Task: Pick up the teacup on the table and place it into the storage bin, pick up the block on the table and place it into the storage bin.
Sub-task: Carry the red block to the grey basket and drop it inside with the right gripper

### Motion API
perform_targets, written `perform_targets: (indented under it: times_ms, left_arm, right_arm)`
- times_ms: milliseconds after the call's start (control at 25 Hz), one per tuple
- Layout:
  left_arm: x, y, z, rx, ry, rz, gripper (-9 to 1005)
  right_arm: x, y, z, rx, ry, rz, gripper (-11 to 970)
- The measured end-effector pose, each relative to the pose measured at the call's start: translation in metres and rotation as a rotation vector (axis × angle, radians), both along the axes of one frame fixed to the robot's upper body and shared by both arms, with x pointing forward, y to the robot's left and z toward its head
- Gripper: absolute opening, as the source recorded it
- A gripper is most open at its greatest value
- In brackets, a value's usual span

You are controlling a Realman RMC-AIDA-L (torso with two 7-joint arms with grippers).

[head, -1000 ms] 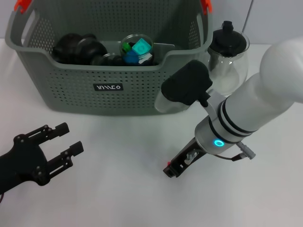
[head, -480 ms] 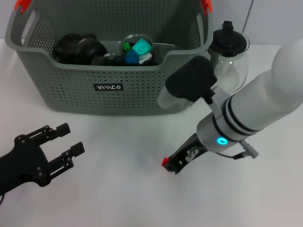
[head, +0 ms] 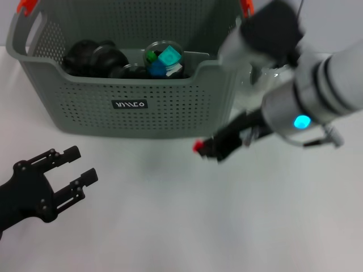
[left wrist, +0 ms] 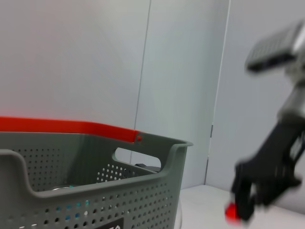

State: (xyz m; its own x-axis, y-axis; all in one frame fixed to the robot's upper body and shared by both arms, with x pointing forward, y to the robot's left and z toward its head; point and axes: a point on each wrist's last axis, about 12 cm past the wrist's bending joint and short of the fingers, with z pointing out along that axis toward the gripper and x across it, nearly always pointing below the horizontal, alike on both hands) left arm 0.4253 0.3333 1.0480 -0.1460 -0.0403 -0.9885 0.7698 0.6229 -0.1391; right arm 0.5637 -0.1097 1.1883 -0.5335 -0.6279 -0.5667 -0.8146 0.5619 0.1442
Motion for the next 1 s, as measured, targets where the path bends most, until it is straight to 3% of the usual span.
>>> perform_targets:
  times_ms: [240, 480, 680, 1000]
  left_arm:
    - [-0.001, 0.002, 0.000, 0.001, -0.002, 0.011, 586]
    - [0.000, 0.002, 0.001, 0.001, -0.007, 0.012, 586]
    - [0.001, 0.002, 0.001, 0.000, -0.010, 0.012, 586]
    - [0.003, 0.001, 0.002, -0.002, -0.013, 0.006, 586]
  right_arm:
    - [0.005, -0.009, 0.067, 0.203, -0.177, 0.030, 145]
    - [0.032, 0.005, 0.104, 0.287, -0.333, 0.011, 143]
    - [0.067, 0.025, 0.104, 0.261, -0.391, -0.056, 144]
    - [0.124, 0.059, 0.064, 0.121, -0.322, -0.154, 146]
